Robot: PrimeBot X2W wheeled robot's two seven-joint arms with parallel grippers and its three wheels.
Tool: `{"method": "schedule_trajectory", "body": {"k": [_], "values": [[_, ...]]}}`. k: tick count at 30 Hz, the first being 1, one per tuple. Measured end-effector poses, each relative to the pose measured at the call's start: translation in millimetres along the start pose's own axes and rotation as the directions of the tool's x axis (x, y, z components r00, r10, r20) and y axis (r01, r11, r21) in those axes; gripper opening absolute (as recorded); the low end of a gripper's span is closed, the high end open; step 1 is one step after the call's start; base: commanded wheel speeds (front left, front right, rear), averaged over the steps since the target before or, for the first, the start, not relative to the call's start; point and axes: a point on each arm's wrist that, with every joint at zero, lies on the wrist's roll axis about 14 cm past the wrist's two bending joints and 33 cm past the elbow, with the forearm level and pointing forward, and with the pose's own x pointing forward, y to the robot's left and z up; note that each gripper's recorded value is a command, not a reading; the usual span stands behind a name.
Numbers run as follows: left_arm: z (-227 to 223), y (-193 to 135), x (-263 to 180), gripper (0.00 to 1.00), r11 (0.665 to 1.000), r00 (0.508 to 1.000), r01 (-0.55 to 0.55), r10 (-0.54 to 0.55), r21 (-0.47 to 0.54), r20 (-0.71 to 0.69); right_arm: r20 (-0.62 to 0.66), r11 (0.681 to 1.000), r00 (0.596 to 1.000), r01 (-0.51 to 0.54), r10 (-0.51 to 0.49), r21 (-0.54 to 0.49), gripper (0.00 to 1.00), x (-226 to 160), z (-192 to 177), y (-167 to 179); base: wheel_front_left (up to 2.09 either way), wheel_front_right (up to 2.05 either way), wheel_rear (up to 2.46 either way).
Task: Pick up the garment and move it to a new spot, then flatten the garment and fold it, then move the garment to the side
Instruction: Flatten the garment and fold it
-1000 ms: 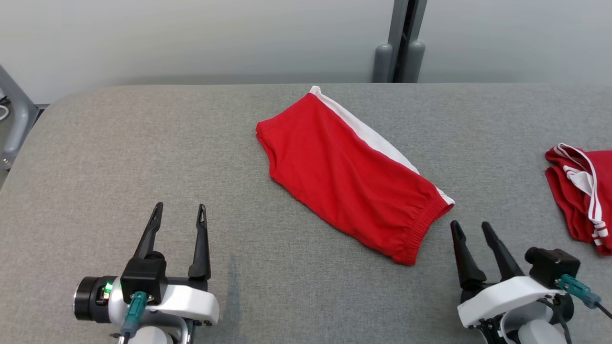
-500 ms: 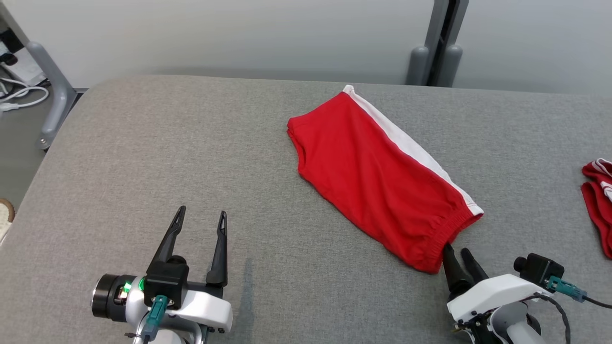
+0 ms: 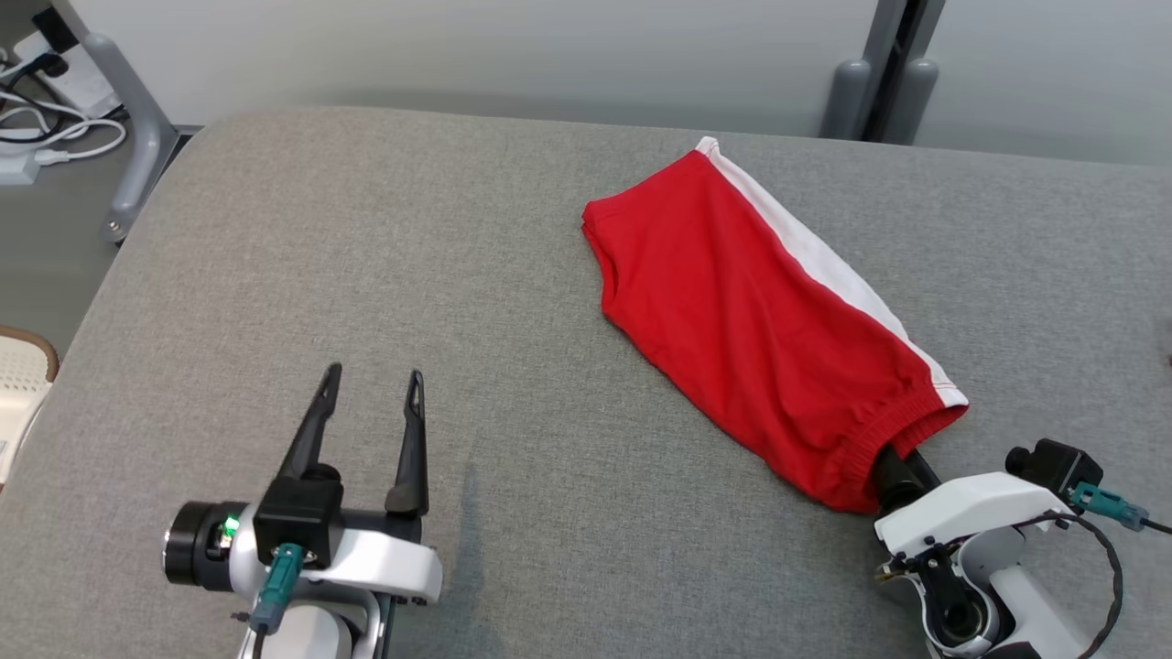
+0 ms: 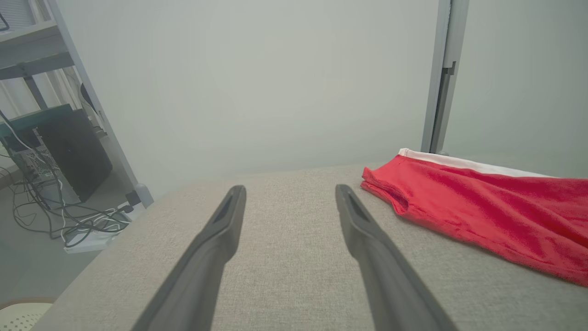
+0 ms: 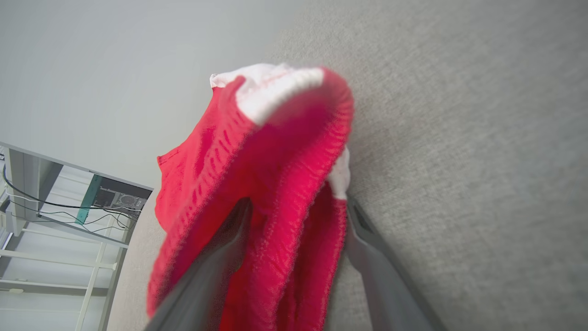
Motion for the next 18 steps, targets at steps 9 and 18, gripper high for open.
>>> {"method": "schedule_trajectory", "body": {"k": [9,18], "values": [[1.1,11.5,3.8,1.0,1.0,1.0,-0.029,0.029,0.01,0.005,0.001,1.0,1.0,-0.016,0.016,-0.012,0.0,6.9,1.7,2.6,0.0,0.0,0.0],[0.8,4.5,5.6,1.0,1.0,1.0,-0.01,0.01,0.008,0.006,0.028,0.998,1.0,-0.006,0.007,-0.06,0.0,3.5,30.6,-12.2,0.0,0.0,0.0]]}}
